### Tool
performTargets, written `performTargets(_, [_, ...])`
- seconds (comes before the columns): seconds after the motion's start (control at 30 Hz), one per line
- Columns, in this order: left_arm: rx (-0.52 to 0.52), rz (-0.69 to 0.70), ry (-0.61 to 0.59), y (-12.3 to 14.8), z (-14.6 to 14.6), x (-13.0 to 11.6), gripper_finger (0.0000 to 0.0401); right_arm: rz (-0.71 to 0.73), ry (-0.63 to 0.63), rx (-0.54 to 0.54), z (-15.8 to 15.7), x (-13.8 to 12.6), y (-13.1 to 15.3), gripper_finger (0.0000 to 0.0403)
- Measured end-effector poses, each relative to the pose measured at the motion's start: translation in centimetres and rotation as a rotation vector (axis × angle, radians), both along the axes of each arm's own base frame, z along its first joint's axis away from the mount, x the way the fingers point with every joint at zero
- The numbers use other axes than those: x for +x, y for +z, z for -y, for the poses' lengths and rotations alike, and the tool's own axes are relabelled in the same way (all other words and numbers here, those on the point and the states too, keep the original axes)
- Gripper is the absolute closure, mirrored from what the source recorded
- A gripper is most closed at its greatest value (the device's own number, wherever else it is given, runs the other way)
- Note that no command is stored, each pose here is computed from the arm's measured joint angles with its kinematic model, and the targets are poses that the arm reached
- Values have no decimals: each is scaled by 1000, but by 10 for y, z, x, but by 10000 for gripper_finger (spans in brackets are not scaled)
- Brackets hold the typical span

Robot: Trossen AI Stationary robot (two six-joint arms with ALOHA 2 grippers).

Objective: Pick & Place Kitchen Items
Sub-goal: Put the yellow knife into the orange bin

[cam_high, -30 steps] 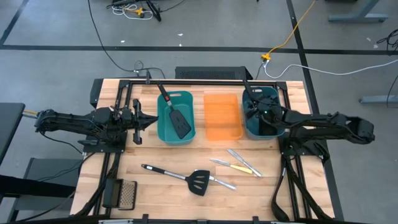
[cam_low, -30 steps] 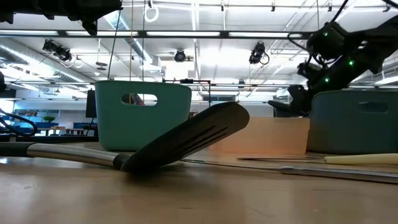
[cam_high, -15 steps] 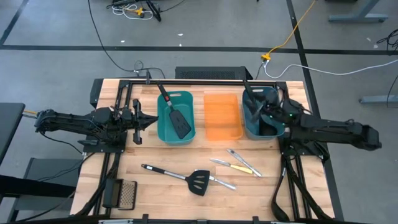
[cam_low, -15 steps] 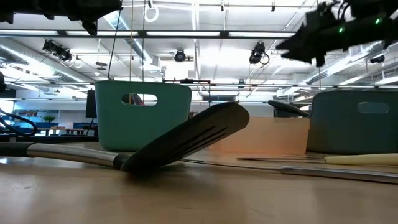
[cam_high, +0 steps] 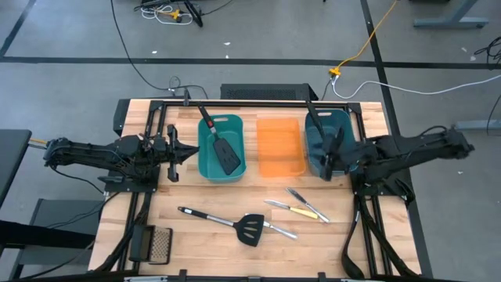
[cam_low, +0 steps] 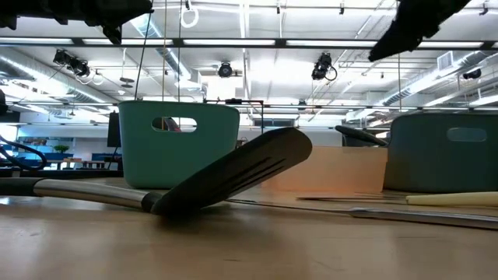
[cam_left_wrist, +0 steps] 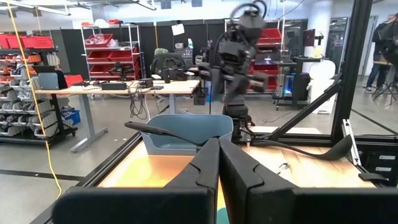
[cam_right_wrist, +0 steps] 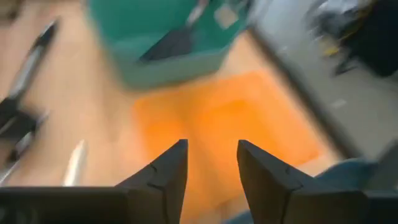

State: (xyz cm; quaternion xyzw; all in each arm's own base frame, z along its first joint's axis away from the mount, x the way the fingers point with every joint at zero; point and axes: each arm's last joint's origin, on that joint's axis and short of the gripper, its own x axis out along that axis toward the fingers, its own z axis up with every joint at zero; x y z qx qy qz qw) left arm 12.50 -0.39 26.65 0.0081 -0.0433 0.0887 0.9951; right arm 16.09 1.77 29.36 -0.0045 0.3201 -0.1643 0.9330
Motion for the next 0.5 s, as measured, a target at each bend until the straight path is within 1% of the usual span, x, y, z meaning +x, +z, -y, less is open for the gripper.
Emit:
performTargets(0.1, [0,-1,0,0,0,0,387,-93,85,118,-11,9,-2,265])
performTargets(0.23, [4,-1,0,0,0,0,387,-151,125,213,-19,20,-11,263])
performTargets(0.43, [4,-1,0,0,0,0,387,-256,141,277,-31,37,-29,240])
performTargets(0.5, [4,-1,0,0,0,0,387,-303,166,306,-36,43,-37,232])
